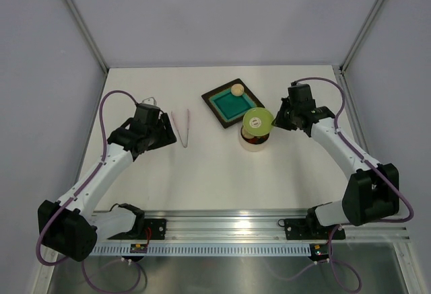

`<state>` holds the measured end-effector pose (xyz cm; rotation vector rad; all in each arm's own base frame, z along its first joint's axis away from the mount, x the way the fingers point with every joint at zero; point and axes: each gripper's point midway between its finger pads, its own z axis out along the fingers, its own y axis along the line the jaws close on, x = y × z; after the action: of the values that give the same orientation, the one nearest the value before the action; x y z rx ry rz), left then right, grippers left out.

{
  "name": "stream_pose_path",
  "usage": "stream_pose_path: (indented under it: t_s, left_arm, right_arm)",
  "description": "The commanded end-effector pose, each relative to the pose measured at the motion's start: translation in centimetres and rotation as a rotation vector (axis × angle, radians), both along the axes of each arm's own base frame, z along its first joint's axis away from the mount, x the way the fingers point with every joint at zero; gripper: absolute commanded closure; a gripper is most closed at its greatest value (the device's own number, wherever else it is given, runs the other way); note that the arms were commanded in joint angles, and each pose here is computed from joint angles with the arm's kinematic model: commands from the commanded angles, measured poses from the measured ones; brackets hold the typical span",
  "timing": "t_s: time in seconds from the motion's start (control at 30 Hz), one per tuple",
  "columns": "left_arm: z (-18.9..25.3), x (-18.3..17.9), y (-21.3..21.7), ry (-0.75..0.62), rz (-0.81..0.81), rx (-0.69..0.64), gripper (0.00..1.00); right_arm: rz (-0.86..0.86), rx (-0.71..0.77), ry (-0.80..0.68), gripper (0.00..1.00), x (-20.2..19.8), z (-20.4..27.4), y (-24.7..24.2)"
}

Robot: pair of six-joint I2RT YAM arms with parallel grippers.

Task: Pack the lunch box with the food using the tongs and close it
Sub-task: Close the box lid on the packing box.

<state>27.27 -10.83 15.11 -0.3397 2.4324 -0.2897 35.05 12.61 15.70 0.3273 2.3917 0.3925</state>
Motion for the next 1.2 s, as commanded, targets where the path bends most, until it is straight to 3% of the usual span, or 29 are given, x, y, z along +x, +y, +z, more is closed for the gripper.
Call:
stream_pose_path:
  t_s: [0.0, 0.47, 1.17]
  left_arm:
    - [0.6, 0.4, -0.4, -0.036, -0.005, -0.035, 0.38]
    - [0.3, 0.8, -0.9, -0.023, -0.017, -0.045, 0.38]
    - [-0.1, 0.8, -0.8, -0.015, -0.017, -0.037, 0.38]
  right_arm:
    - [0.075, 0.052, 0.038, 1.0, -0.1, -1.2, 0.8]
    - [0.083, 0.041, 0.127, 1.0, 0.8, -5.4, 1.2]
    - [0.039, 0.01, 0.139, 1.0, 0.5, -6.4, -0.5]
